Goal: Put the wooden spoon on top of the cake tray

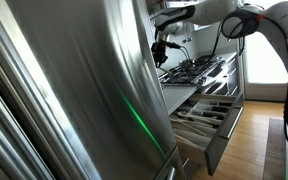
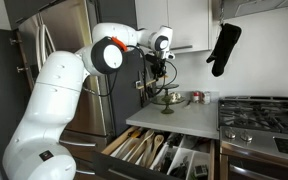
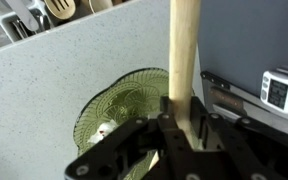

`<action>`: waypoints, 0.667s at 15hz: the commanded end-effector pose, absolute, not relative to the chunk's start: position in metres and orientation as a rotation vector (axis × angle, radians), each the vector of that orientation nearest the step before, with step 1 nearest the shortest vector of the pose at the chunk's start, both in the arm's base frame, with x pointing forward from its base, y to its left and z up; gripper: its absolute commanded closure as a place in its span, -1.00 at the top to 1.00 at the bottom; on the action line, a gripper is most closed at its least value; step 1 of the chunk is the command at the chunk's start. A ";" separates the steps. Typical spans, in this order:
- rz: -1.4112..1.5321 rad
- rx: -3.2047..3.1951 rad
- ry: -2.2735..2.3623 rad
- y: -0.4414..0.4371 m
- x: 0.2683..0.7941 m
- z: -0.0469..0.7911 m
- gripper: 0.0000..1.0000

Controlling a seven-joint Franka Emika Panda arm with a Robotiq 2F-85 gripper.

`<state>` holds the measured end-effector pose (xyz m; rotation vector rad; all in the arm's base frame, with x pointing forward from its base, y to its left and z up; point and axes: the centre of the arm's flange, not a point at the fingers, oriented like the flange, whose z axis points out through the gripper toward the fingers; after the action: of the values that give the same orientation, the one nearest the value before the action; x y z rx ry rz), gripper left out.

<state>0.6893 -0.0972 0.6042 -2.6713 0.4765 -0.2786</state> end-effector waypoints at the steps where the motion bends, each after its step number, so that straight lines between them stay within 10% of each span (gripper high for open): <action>1: -0.297 -2.652 0.511 -0.100 0.697 0.604 -0.53; 10: -0.413 -2.485 0.834 -0.120 0.757 0.603 -0.88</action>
<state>0.7184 -0.1089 0.6023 -2.5885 0.6690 -0.3809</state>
